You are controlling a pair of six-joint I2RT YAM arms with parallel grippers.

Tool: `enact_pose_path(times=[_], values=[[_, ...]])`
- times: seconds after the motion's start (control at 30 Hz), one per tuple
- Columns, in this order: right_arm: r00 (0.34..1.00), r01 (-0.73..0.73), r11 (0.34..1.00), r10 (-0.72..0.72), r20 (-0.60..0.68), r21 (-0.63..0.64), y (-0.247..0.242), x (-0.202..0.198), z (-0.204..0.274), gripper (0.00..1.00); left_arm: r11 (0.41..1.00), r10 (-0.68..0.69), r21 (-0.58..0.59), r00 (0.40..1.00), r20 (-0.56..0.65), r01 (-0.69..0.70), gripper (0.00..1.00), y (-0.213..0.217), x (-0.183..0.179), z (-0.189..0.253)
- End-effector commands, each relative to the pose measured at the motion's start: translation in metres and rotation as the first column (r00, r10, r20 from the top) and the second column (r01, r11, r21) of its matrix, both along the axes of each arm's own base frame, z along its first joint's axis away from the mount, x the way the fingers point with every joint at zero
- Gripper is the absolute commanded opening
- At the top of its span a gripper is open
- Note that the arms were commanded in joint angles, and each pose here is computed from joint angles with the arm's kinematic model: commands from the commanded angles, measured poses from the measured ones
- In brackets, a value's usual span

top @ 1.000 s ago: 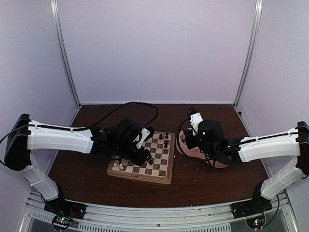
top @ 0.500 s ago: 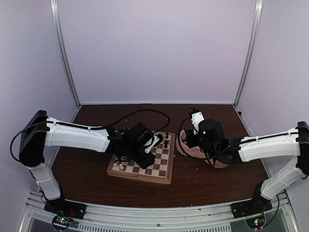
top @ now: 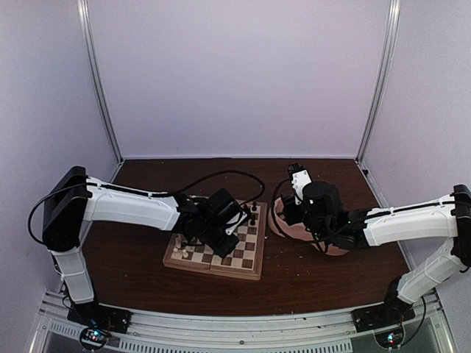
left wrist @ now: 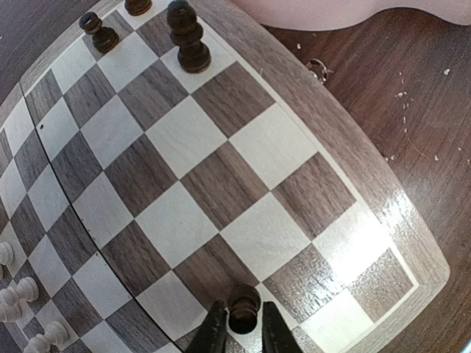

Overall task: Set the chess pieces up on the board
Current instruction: Pick up the pawn from the chessboard, then place the pawn on b7.

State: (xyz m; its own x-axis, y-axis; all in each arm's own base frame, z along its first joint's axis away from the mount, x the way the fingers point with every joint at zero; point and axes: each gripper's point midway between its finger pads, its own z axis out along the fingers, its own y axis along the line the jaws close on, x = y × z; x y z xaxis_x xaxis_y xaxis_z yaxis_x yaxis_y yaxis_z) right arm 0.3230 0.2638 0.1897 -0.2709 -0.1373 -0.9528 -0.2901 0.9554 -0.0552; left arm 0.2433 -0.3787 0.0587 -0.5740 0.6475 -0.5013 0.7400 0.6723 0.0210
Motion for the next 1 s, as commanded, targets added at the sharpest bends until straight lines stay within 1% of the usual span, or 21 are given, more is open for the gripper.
enact_pose_path(times=[0.0, 0.13, 0.3, 0.4, 0.53, 0.73, 0.83, 0.97], values=[[1.0, 0.011, 1.0, -0.011, 0.002, 0.013, -0.002, 0.002, 0.002, 0.42, 1.0, -0.006, 0.004, 1.0, 0.029, 0.006, 0.15, -0.004, 0.005, 0.007], [1.0, 0.015, 1.0, -0.015, 0.003, 0.012, -0.003, 0.002, 0.002, 0.42, 1.0, 0.002, 0.011, 0.999, 0.041, -0.003, 0.07, -0.003, 0.008, 0.009], [1.0, 0.025, 1.0, -0.026, 0.01, 0.015, -0.007, 0.002, 0.005, 0.42, 0.999, 0.034, 0.006, 0.995, 0.092, -0.035, 0.01, -0.003, 0.018, 0.023], [1.0, 0.028, 0.999, -0.028, 0.011, 0.016, -0.008, 0.002, 0.005, 0.43, 0.999, 0.042, -0.012, 0.992, 0.12, -0.041, 0.01, -0.007, 0.025, 0.035], [0.999, 0.03, 0.999, -0.03, 0.011, 0.019, -0.009, 0.002, 0.006, 0.42, 0.996, 0.078, -0.041, 0.989, 0.128, -0.073, 0.01, -0.015, 0.039, 0.049], [1.0, 0.026, 0.999, -0.026, 0.01, 0.025, -0.009, 0.002, 0.006, 0.43, 0.979, 0.154, -0.152, 0.983, 0.097, -0.139, 0.01, -0.02, 0.066, 0.068], [1.0, 0.022, 0.999, -0.022, 0.005, 0.026, -0.009, 0.001, 0.004, 0.42, 0.97, 0.17, -0.191, 0.982, 0.078, -0.153, 0.0, -0.023, 0.081, 0.068], [1.0, 0.025, 0.999, -0.025, 0.006, 0.027, -0.009, 0.001, 0.005, 0.43, 0.966, 0.181, -0.2, 0.982, 0.06, -0.166, 0.0, -0.024, 0.096, 0.061]])
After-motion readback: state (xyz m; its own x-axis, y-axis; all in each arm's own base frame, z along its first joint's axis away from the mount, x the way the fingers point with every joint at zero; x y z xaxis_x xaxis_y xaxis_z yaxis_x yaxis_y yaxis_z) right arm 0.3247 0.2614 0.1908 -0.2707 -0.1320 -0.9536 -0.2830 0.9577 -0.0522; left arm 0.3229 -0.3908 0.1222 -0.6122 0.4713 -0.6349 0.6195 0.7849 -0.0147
